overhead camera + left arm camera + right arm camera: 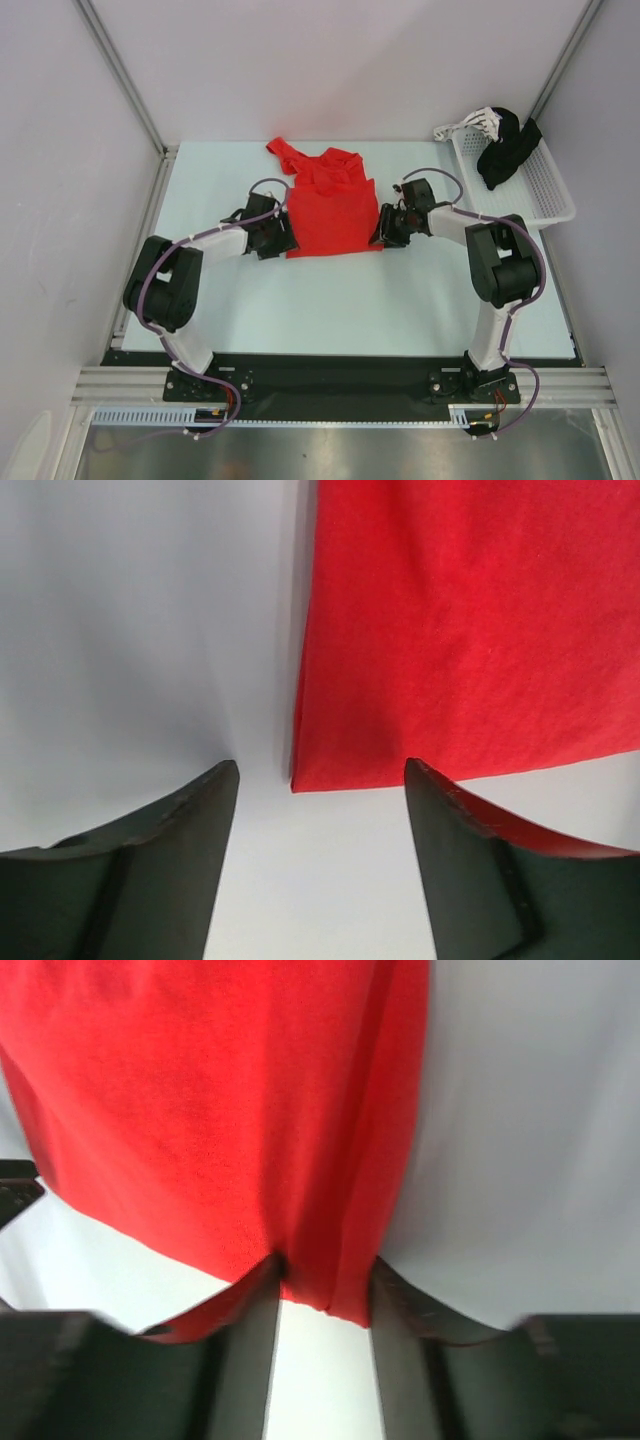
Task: Fold and stack the tank tops
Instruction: Fold the tank top
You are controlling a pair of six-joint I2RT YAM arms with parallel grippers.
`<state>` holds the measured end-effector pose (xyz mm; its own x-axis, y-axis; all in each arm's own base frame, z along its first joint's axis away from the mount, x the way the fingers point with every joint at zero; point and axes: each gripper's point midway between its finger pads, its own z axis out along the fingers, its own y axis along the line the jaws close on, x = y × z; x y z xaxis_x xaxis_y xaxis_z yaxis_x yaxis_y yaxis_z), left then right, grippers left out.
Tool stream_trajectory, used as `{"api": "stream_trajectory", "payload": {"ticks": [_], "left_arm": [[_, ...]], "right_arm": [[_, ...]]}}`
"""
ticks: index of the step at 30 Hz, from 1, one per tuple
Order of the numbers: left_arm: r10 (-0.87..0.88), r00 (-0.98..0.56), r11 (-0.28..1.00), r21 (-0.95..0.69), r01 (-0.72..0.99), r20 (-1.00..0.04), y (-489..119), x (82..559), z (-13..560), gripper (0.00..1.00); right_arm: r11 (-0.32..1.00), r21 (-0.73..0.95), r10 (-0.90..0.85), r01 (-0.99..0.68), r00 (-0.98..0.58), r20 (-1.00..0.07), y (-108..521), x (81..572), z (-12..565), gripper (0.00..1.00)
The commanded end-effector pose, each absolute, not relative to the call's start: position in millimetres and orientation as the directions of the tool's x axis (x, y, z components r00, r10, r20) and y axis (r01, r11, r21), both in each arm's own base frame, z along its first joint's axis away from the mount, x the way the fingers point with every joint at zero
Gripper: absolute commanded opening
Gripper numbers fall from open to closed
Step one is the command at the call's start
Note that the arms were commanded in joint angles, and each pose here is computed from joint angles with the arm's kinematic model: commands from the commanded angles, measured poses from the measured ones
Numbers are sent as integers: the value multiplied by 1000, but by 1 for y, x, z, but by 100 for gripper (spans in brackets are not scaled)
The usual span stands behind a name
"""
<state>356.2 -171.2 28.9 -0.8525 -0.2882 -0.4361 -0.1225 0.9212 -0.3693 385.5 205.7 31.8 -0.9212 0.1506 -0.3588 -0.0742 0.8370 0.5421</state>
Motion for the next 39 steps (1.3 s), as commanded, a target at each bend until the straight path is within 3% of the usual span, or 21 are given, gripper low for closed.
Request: {"api": "stream_trajectory", "payload": {"ticks": [1,2,4,5,7,8,10,16,21,24,25,26,28,29,34,37,39], "left_arm": [[-307,-850,905,-406,-123,-427,-178,359,27,65],[-308,-850,904,-410,-122,-426,-179,361,26,60],[-311,-860,896,-426,-124,-404,-184,362,22,51],[-311,-860,891,-440,-115,-404,-188,366,25,40],[-314,-866,885,-449,-119,-388,-192,368,23,29],[-322,-861,880,-459,-119,-394,-194,374,29,10],[-332,-860,879,-457,-134,-386,-193,376,31,0],[-346,-800,882,-462,-98,-491,-186,443,127,0],[-346,-697,883,-469,-16,-628,-186,414,217,0],[-298,-756,887,-462,6,-582,-192,350,176,0],[-287,-812,894,-447,-36,-508,-187,317,127,0],[-283,-818,885,-466,-22,-500,-188,298,121,0],[-249,-876,889,-457,-38,-412,-188,246,73,0],[-227,-884,887,-461,-15,-409,-191,226,71,0],[-219,-921,888,-458,-52,-321,-181,160,41,0],[-228,-922,899,-432,-76,-314,-170,142,37,0],[-241,-916,907,-411,-94,-320,-159,134,37,0]], "right_arm": [[851,524,167,-42,-924,-345,202,385,22,41],[850,526,168,-43,-923,-347,203,386,23,32],[843,536,174,-43,-922,-346,207,388,27,24],[838,543,172,-56,-917,-361,211,393,35,14],[839,541,169,-58,-917,-362,215,395,41,4],[838,542,166,-65,-915,-368,219,397,46,0],[834,547,170,-78,-905,-390,225,409,62,0],[788,596,190,-154,-860,-474,243,465,146,0],[770,570,183,-286,-757,-627,250,444,236,0],[799,571,155,-189,-852,-499,245,385,163,0],[788,583,144,-199,-860,-489,248,360,159,0],[814,566,125,-131,-912,-392,236,318,108,0],[817,562,134,-127,-907,-400,233,290,104,0],[837,539,116,-96,-931,-346,228,259,78,0],[868,490,95,-83,-940,-327,219,205,71,1],[879,472,95,-71,-943,-320,213,182,70,7],[875,476,81,-91,-941,-329,214,168,75,19]]}}
